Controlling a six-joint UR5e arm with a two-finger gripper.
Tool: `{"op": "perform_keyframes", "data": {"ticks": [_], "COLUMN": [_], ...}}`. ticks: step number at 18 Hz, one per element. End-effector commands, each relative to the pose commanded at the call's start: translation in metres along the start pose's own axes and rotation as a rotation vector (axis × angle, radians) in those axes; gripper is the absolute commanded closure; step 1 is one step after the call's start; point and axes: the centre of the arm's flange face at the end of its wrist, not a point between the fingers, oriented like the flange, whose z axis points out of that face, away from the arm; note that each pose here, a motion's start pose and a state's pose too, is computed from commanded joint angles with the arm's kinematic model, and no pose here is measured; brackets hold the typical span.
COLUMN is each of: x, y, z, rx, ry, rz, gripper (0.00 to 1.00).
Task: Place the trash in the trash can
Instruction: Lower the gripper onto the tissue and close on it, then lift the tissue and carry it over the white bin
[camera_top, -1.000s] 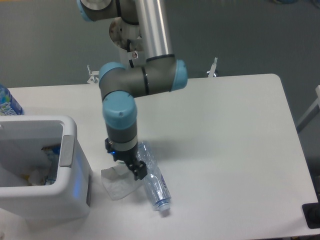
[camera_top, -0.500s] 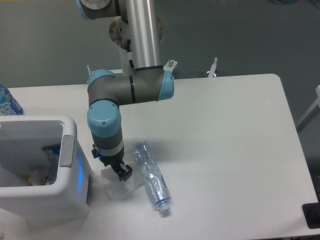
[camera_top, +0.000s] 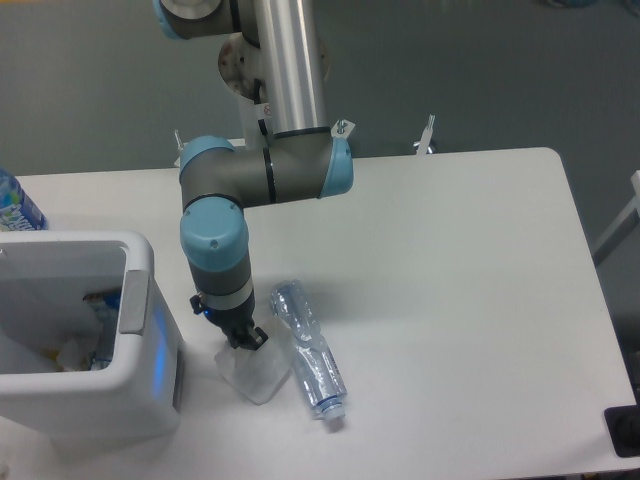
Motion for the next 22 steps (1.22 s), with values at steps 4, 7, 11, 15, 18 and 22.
{"op": "perform_keyframes", "data": {"ticks": [4,7,11,15,18,22], "x": [-0.024,-0.043,-0.081,-0.107,-0.11,-0.08], "y": [0.019,0.035,0.059,0.052,0.038,0.015], "z": [-0.06,-0.099,-0.165,-0.235,-0.276,-0.304], "rx": [0.153,0.26,0.425,0.577,0.655,0.714], "ry": [-0.002,-0.009,-0.035,-0.035,-0.008,0.048], "rz": [-0.094,-0.137,-0.267,-0.487,-0.631,-0.641], "gripper": [1.0,1.0,1.0,1.0,1.0,1.0]}}
